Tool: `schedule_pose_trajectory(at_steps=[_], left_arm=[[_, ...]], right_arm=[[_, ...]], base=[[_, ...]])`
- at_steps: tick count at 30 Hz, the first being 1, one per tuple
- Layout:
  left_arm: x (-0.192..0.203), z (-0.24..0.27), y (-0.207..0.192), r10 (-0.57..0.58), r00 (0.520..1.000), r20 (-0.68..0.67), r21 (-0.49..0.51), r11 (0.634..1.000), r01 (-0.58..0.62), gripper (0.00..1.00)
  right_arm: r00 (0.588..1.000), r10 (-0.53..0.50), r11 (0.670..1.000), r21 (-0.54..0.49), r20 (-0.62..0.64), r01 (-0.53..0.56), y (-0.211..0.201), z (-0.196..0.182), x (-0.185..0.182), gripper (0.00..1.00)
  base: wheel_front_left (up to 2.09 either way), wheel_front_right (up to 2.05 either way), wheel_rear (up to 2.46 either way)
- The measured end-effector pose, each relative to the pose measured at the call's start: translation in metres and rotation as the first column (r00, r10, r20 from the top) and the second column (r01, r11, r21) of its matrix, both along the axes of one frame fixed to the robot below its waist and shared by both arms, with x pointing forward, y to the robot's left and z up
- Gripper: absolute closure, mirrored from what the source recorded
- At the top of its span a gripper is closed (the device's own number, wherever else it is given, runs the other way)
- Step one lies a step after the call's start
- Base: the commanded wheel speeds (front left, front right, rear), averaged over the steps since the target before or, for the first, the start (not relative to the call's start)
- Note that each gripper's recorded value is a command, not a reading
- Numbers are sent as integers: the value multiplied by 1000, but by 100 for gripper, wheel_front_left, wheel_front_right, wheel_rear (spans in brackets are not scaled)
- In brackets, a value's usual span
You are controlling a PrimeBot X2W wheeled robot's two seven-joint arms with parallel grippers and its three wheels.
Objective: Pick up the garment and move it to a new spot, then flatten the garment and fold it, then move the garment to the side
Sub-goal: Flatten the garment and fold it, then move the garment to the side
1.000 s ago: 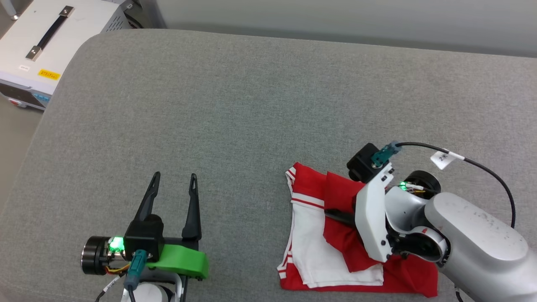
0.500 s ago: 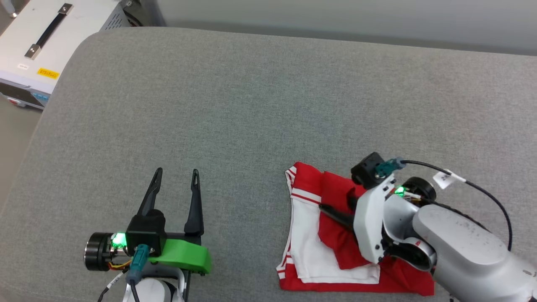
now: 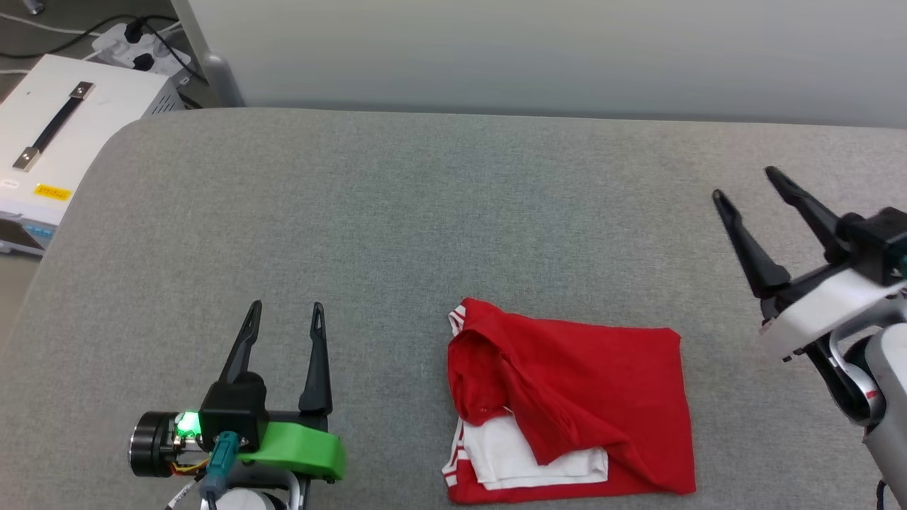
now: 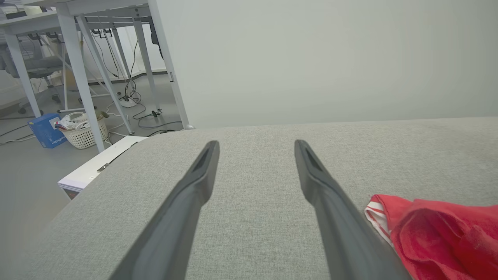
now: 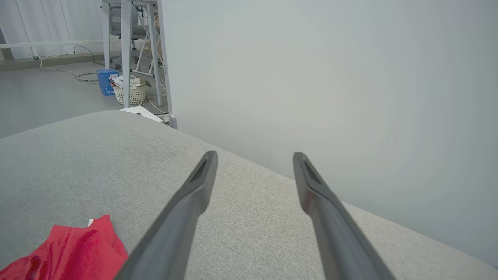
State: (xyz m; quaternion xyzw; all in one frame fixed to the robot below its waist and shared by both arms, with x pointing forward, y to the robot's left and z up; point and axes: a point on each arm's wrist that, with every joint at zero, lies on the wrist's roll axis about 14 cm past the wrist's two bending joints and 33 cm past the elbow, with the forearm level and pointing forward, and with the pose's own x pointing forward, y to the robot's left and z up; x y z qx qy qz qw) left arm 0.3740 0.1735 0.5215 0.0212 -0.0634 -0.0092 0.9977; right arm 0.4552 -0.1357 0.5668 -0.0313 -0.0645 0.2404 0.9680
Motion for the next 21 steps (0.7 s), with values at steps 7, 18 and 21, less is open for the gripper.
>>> schedule_pose_trajectory(at_steps=[7, 18, 21], left_arm=[[-2, 14, -13, -42, 998, 43, 7, 999, 42, 0], [-15, 17, -16, -56, 997, 54, 20, 998, 55, 0], [-19, 13, -16, -60, 997, 42, 13, 998, 60, 0]], right_arm=[[965, -232, 973, 51, 126, 227, -47, 13, -37, 0], [927, -371, 914, 196, 55, 354, -54, -5, -90, 0], [924, -381, 908, 198, 20, 370, -53, -16, -98, 0]], base=[[0, 0, 0], [0, 0, 0], [0, 0, 0]])
